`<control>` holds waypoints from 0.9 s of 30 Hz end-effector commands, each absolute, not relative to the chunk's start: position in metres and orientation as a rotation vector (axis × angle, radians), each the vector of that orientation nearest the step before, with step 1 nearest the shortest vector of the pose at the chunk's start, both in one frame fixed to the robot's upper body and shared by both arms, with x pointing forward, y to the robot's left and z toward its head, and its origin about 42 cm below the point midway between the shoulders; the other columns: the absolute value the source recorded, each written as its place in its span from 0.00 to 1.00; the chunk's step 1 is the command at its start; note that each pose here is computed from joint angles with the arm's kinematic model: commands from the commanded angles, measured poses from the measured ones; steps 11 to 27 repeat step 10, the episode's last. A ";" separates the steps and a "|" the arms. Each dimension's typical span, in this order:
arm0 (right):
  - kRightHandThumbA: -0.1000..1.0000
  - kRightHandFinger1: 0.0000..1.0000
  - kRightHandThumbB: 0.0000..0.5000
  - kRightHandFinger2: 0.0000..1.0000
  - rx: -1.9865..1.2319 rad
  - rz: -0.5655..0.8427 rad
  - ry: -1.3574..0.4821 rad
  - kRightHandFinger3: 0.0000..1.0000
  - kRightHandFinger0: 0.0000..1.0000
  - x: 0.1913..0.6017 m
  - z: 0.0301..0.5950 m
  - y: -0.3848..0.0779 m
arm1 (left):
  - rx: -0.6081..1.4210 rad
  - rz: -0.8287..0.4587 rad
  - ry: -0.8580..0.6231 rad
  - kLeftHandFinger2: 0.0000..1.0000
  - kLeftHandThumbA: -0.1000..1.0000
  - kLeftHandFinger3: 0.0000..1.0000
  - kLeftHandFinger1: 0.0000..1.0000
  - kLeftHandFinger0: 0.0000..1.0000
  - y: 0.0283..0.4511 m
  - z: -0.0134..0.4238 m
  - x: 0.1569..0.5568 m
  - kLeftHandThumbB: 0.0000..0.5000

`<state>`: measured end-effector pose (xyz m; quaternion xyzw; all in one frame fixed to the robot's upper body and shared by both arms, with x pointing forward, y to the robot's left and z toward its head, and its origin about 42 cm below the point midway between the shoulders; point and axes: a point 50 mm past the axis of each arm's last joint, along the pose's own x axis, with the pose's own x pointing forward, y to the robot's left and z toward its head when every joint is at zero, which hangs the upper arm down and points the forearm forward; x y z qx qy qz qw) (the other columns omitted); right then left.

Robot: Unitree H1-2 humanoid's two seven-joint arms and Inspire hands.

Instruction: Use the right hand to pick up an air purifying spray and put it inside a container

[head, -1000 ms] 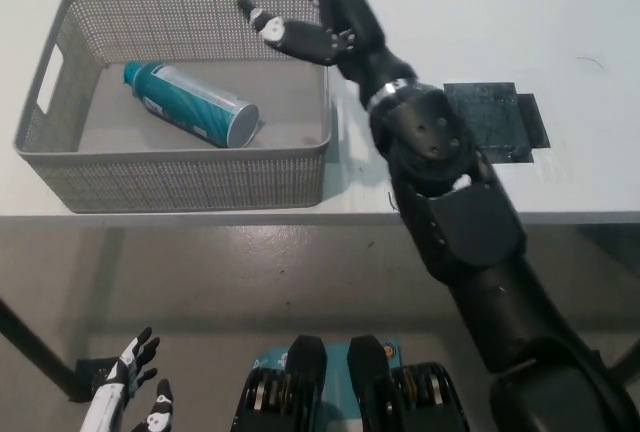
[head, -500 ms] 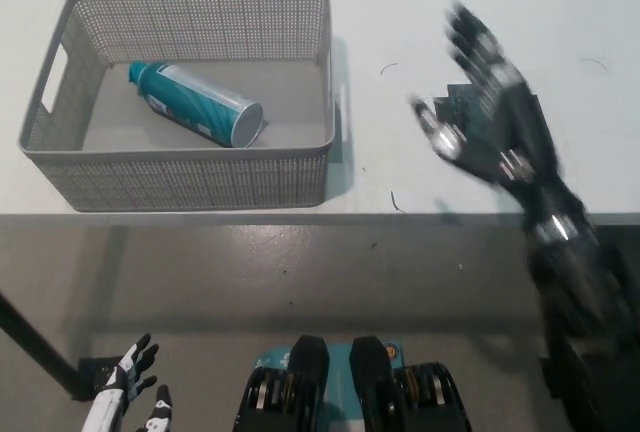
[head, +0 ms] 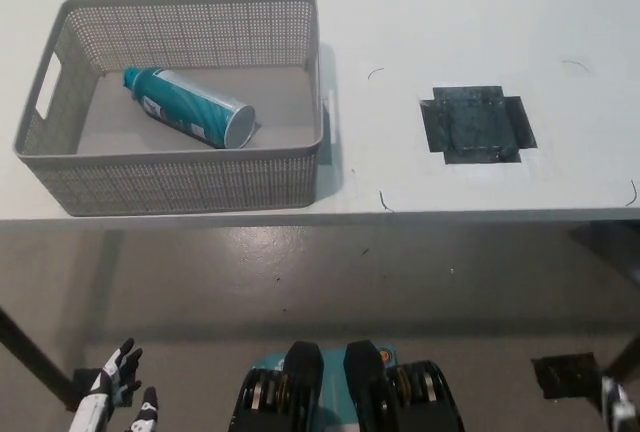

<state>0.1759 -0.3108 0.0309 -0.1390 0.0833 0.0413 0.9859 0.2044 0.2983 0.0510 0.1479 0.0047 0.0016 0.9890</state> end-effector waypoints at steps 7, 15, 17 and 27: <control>0.95 1.00 0.84 1.00 -0.287 0.125 -0.039 1.00 1.00 0.206 0.044 -0.322 | 0.297 0.104 -0.112 1.00 0.64 1.00 1.00 1.00 0.313 0.066 0.207 0.91; 0.96 1.00 0.82 1.00 -0.284 0.121 -0.049 1.00 1.00 0.208 0.044 -0.322 | 0.296 0.105 -0.115 1.00 0.66 1.00 1.00 1.00 0.312 0.068 0.208 0.93; 0.96 1.00 0.82 1.00 -0.284 0.121 -0.049 1.00 1.00 0.208 0.044 -0.322 | 0.296 0.105 -0.115 1.00 0.66 1.00 1.00 1.00 0.312 0.068 0.208 0.93; 0.96 1.00 0.82 1.00 -0.284 0.121 -0.049 1.00 1.00 0.208 0.044 -0.322 | 0.296 0.105 -0.115 1.00 0.66 1.00 1.00 1.00 0.312 0.068 0.208 0.93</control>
